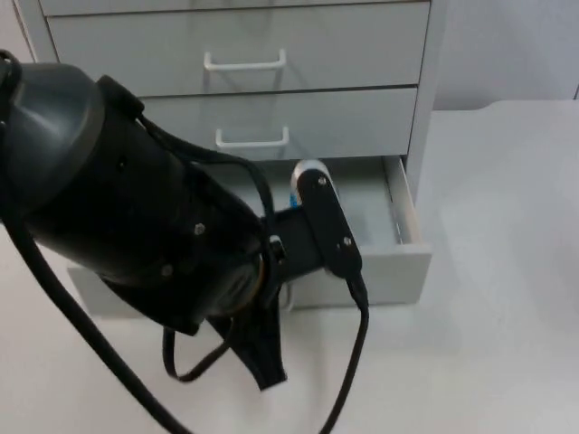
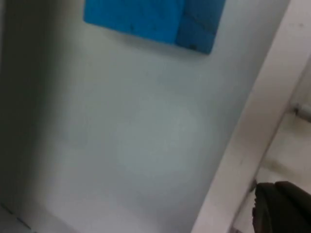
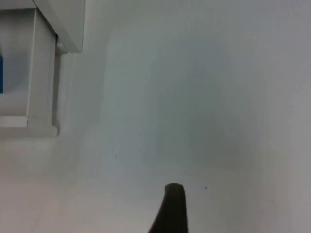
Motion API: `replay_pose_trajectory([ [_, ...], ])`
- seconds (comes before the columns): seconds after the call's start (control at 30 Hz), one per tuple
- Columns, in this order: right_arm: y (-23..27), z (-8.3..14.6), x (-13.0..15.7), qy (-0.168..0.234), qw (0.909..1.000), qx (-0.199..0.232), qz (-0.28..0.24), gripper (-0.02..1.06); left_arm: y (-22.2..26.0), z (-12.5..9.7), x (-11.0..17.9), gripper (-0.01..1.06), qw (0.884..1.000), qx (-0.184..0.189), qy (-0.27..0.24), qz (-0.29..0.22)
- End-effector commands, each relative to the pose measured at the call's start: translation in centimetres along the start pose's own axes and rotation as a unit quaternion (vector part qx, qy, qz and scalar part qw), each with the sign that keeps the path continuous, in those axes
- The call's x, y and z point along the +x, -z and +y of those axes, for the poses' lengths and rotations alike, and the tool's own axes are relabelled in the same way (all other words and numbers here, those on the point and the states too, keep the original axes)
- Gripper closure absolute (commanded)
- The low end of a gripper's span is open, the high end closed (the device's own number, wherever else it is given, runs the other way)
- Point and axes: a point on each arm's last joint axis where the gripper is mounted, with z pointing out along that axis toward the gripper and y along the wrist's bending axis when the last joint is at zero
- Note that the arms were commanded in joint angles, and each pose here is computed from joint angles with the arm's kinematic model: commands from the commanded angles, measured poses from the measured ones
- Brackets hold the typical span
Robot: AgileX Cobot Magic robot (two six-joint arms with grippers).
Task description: Open the drawer with the left hand, place the block into the drawer with the right hand, then close the drawer with the left hand.
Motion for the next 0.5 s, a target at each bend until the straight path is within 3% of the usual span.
replay_pose_trajectory([
  [0.0,0.1,-0.1,-0.1,0.006,1.0,0.0,-0.008,0.36,0.0,1.4,-0.4,1.05,0.999,-0.037,0.01,-0.019],
  [0.2,0.1,-0.1,-0.1,0.005,0.9999,0.0,-0.011,0.36,-0.8,3.6,0.1,1.05,0.995,-0.066,0.064,-0.024],
  [0.47,0.1,-0.1,-0.2,0.015,0.9998,-0.001,-0.013,0.36,-3.1,5.9,0.0,1.05,0.992,-0.084,0.097,-0.01],
])
